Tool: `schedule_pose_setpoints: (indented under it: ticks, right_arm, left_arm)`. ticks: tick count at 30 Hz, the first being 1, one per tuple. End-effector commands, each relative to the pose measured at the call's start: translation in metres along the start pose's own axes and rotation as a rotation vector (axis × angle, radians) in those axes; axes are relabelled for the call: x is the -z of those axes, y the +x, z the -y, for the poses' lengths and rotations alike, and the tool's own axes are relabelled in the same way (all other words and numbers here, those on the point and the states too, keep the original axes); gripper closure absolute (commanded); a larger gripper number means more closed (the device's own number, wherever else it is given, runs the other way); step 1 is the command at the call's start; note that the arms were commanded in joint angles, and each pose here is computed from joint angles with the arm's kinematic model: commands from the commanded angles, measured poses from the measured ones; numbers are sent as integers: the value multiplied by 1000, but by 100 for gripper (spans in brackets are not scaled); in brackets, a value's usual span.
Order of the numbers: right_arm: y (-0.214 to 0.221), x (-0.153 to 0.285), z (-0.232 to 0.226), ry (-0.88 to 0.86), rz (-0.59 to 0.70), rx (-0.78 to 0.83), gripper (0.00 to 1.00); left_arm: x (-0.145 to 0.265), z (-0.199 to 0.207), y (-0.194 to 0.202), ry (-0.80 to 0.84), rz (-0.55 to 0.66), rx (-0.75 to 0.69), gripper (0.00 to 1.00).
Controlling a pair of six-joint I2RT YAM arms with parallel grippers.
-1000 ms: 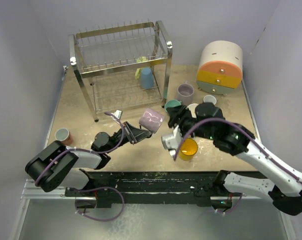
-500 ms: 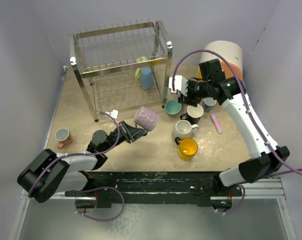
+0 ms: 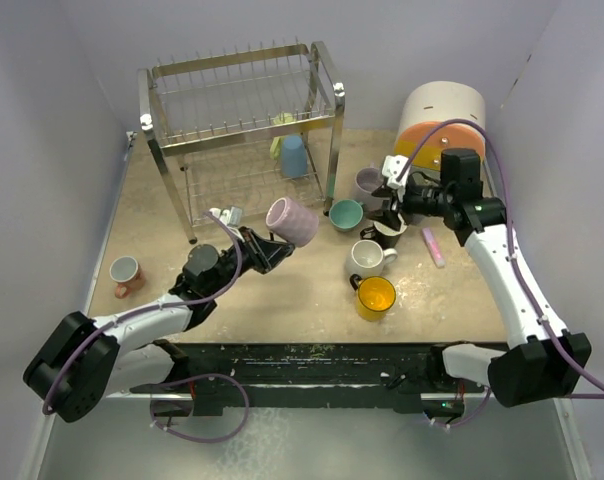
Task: Load the cups into the dish rack
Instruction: Turn the cup upside down in the dish rack.
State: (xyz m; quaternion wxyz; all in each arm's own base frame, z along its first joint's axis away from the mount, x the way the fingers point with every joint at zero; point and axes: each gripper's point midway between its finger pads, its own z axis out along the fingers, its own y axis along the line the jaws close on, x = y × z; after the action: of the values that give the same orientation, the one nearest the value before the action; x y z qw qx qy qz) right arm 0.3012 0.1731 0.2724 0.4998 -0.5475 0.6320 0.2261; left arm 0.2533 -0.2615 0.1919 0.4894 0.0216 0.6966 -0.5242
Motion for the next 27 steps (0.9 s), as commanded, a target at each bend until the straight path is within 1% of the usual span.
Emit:
schedule_pose_setpoints:
  ticks: [1,6,11,13,18,27]
  right_arm:
    - [-12,2,-13,-68,122,-38,45]
    - [-16,8,-17,-37,163,-21,45]
    - [-8,9,-11,5,125,-10,45]
    - [-4,10,-9,18,101,21,45]
    - [-1,12,-8,27,87,34,46]
    - [6,11,-1,64,59,58,46]
  left_arm:
    - [-19,21,-53,37,150,-193,100]
    - [-36,10,-70,-35,168,-318,100]
    - [-51,-1,-86,-84,187,-385,100]
    - [-55,-8,-91,-109,193,-397,100]
    - [-70,-22,-102,-155,211,-415,100]
    - [-86,-69,-113,-280,259,-411,100]
